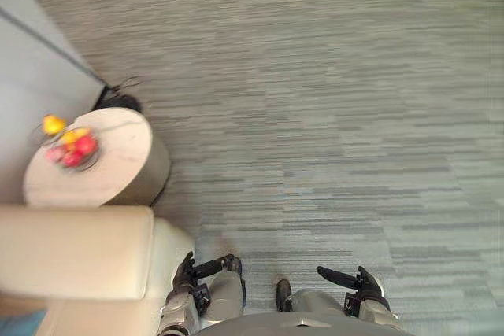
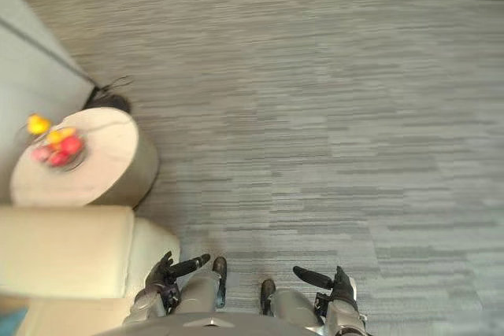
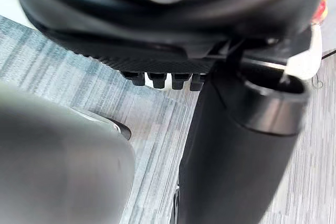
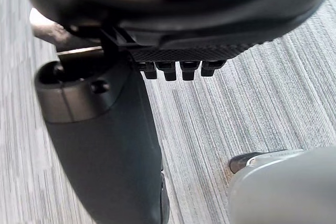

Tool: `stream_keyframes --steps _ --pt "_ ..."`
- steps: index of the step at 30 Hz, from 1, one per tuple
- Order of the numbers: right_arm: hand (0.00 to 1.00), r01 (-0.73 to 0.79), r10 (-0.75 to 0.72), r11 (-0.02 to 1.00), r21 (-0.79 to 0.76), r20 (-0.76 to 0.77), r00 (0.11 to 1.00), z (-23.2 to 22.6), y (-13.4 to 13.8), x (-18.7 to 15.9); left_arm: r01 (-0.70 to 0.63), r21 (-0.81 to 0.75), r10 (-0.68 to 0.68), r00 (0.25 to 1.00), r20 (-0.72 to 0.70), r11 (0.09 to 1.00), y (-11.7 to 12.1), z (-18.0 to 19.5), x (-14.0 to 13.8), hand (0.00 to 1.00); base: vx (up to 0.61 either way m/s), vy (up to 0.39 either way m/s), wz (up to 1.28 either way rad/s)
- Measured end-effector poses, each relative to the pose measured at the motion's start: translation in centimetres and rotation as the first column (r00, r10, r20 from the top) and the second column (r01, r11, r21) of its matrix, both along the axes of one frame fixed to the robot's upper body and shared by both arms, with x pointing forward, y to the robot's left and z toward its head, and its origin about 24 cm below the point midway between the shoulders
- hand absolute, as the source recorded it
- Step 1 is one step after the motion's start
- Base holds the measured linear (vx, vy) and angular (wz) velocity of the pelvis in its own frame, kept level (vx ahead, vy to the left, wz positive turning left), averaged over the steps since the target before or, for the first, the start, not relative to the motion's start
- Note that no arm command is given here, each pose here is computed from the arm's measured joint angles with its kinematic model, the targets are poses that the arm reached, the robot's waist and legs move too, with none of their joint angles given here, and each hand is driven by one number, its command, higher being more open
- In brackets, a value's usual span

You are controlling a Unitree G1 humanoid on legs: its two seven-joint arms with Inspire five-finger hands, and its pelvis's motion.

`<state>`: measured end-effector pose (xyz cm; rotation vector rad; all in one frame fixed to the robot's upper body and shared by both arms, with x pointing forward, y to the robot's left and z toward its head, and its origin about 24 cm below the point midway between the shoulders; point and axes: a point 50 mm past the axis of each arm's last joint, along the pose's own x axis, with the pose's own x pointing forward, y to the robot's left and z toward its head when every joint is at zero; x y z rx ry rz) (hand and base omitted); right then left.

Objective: Pick up cushions and gather them together orderly.

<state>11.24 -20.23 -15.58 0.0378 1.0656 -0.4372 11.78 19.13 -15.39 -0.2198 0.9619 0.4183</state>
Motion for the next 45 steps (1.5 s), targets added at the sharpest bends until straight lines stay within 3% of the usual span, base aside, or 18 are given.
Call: stream_keyframes --steps 6,10,16,21,29,37,45 --pt "1.0 -0.012 0.012 0.999 0.039 0.008 1.0 -0.1 1.1 -0.6 -0.007 0.026 0.008 1.0 -0.03 1.0 1.2 0.0 -0.5 1.0 0.37 0.152 -1.25" --pt "1.0 -0.032 0.029 0.998 0.058 0.048 0.998 0.2 1.9 1.2 0.103 0.027 -0.101 0.993 -0.052 0.994 0.4 -0.2 0.0 1.0 0.31 0.024 -1.26" --pt "1.0 -0.053 0.053 0.999 0.01 -0.005 0.999 0.0 0.1 1.2 0.196 0.024 -0.194 0.98 -0.043 0.98 -0.6 -0.1 0.8 1.0 0.2 -0.043 -0.96" --pt "1.0 -0.038 0.038 0.999 0.016 -0.021 0.999 -0.3 0.2 0.0 0.181 0.051 -0.179 0.983 -0.042 0.982 0.6 0.1 1.0 1.0 0.06 -0.053 -0.57" --pt "1.0 0.025 -0.024 0.999 0.025 -0.006 1.0 -0.2 0.1 -0.1 0.161 0.048 -0.164 0.985 0.054 0.986 0.0 1.1 2.9 1.0 0.24 0.054 -0.5" --pt "1.0 0.034 -0.035 0.994 0.108 0.005 0.999 -0.4 3.0 -0.3 0.104 0.058 -0.106 0.993 0.043 0.993 1.3 1.0 2.1 1.0 0.48 0.18 -0.53" --pt "1.0 -0.018 0.012 0.999 0.039 0.133 0.991 1.0 1.5 2.2 0.145 0.05 -0.145 0.989 -0.007 0.988 0.5 0.4 1.1 1.0 0.46 0.03 -0.39"
